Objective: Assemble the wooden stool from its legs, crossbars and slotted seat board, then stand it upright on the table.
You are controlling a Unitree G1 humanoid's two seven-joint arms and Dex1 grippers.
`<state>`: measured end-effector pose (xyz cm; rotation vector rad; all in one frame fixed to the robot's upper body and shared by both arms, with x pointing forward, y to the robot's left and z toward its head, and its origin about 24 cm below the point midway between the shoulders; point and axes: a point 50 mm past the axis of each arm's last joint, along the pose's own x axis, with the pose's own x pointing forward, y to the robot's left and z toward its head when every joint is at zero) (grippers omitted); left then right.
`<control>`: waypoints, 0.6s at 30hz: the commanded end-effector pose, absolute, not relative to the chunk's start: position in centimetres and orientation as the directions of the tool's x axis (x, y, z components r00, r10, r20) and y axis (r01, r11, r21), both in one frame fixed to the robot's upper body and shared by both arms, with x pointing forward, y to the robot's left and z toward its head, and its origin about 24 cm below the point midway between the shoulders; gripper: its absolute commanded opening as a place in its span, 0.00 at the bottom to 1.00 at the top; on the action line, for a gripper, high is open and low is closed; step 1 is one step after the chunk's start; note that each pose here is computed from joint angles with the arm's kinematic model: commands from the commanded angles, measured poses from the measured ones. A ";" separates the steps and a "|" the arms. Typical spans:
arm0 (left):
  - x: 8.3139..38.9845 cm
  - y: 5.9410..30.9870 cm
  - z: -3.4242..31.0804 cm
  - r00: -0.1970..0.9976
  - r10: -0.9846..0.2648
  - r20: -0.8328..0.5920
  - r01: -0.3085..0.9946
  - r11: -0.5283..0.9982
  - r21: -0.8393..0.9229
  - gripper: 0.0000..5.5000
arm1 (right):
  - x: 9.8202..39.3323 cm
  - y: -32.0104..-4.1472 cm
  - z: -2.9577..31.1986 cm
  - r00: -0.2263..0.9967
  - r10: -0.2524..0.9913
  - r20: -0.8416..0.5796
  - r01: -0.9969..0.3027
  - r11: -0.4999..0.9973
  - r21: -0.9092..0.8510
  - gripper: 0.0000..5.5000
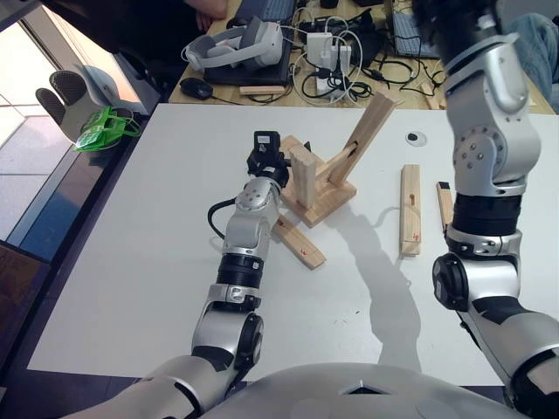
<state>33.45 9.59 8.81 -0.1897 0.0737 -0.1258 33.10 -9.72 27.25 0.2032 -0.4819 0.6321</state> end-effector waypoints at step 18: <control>34.6 19.6 12.4 0.894 0.429 0.130 -0.389 0.887 -0.249 0.98 | 23.4 -3.0 21.1 0.211 0.977 -0.007 -0.971 0.211 0.108 0.40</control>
